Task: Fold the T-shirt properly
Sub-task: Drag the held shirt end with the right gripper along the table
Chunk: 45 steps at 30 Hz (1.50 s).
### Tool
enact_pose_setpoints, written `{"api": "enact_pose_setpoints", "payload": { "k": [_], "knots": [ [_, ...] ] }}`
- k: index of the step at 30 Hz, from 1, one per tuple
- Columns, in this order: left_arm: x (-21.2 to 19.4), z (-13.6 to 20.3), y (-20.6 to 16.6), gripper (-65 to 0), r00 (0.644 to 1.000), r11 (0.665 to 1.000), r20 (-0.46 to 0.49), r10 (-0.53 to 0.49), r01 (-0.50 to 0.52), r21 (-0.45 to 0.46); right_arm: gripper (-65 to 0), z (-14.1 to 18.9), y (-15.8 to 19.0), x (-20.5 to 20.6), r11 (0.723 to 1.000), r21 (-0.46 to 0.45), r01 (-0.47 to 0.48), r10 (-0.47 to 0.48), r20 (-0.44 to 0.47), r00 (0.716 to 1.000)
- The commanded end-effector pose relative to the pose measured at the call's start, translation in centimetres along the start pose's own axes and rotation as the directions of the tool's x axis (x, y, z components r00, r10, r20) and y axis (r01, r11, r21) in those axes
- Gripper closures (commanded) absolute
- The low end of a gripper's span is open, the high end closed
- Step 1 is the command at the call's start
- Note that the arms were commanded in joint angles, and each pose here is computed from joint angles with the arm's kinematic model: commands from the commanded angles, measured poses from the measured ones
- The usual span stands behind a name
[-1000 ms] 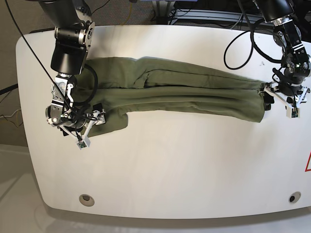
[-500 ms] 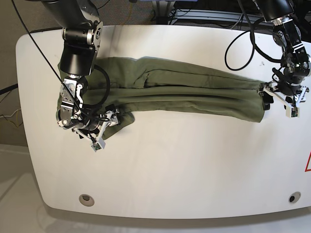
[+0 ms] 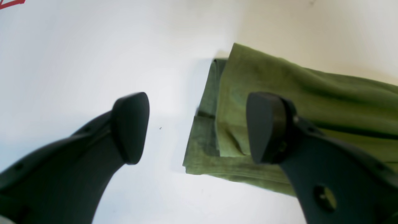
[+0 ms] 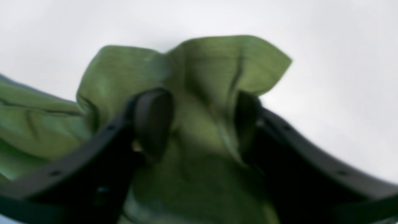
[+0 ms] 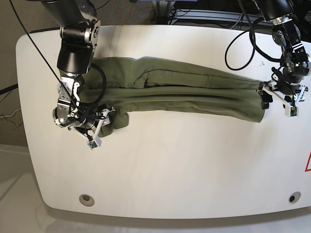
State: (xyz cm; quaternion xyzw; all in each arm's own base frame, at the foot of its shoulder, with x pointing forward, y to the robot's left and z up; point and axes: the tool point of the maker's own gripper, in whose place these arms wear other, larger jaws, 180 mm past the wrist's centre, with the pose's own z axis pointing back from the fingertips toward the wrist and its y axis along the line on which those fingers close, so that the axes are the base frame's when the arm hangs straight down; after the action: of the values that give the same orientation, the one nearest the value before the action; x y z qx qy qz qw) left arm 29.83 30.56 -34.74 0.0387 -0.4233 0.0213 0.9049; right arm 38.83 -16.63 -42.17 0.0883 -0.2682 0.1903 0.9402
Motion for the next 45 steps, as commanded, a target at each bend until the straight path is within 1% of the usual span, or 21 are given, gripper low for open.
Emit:
{"api": "enact_pose_setpoints", "payload": {
  "k": [1, 2, 3, 9, 11, 13, 20, 27, 31, 33, 35, 41, 43, 45],
  "knots": [
    [1.6, 0.3, 0.1, -45.4, 0.999, 1.000, 0.054, -0.007, 0.008, -0.003, -7.3, 0.5, -0.2, 0.4, 1.000, -0.007, -0.020, 0.020, -0.008, 1.000],
    [1.6, 0.3, 0.1, -45.5, 0.999, 1.000, 0.053, -0.007, 0.007, -0.004, -1.2, 0.5, -0.1, 0.4, 1.000, -0.004, -0.021, 0.021, -0.010, 1.000],
    [1.5, 0.3, 0.1, -45.5, 0.999, 1.000, 0.053, -0.006, 0.006, -0.004, 0.0, 0.6, 0.0, 0.3, 1.000, -0.001, -0.023, 0.023, -0.011, 1.000],
    [1.8, 0.3, 0.0, -45.9, 0.998, 1.000, 0.059, -0.003, 0.004, -0.006, 0.0, 0.8, 0.9, 0.5, 0.999, 0.031, -0.018, 0.019, -0.011, 1.000],
    [1.9, 0.4, 0.0, -45.7, 0.998, 1.000, 0.066, -0.009, 0.009, -0.007, 0.0, 1.5, 1.6, 1.9, 0.998, 0.065, -0.001, -0.001, 0.021, 1.000],
    [1.9, 0.4, 0.0, -45.7, 0.998, 1.000, 0.065, -0.007, 0.008, -0.005, 0.0, 1.9, 2.0, 2.5, 0.997, 0.076, -0.004, 0.001, 0.036, 0.999],
    [1.9, 0.4, 0.1, -45.7, 0.998, 1.000, 0.063, -0.009, 0.009, -0.002, 0.0, 4.5, 4.0, 4.7, 0.994, 0.103, -0.035, 0.023, 0.114, 0.993],
    [2.0, 0.4, 0.3, -45.8, 0.998, 1.000, 0.066, -0.002, 0.002, 0.001, 0.0, 7.6, 6.6, 5.8, 0.987, 0.141, -0.071, 0.040, 0.212, 0.976],
    [2.0, 0.4, 0.4, -45.9, 0.998, 1.000, 0.066, -0.004, 0.004, 0.001, 0.0, 9.0, 8.0, 5.6, 0.982, 0.166, -0.087, 0.043, 0.257, 0.965],
    [2.0, 0.6, 0.2, -45.7, 0.998, 1.000, 0.069, -0.010, 0.010, -0.004, 0.0, 10.2, 9.7, 5.5, 0.975, 0.194, -0.113, 0.051, 0.300, 0.952],
    [2.1, 0.6, 0.2, -45.7, 0.997, 1.000, 0.070, -0.010, 0.010, -0.004, 0.0, 10.7, 10.3, 5.2, 0.972, 0.203, -0.119, 0.050, 0.316, 0.947],
    [2.1, 0.6, 0.3, -45.8, 0.997, 1.000, 0.071, -0.012, 0.012, -0.003, 0.0, 11.6, 12.3, 4.1, 0.965, 0.224, -0.139, 0.058, 0.333, 0.941],
    [2.3, 0.6, 0.5, -45.8, 0.997, 1.000, 0.072, -0.011, 0.011, 0.000, 0.0, 11.8, 14.0, 2.5, 0.958, 0.240, -0.157, 0.079, 0.306, 0.949],
    [2.3, 0.6, 0.5, -45.8, 0.997, 1.000, 0.073, -0.012, 0.012, -0.001, 0.0, 11.9, 14.8, 2.0, 0.954, 0.250, -0.168, 0.088, 0.302, 0.949]
  ]
}}
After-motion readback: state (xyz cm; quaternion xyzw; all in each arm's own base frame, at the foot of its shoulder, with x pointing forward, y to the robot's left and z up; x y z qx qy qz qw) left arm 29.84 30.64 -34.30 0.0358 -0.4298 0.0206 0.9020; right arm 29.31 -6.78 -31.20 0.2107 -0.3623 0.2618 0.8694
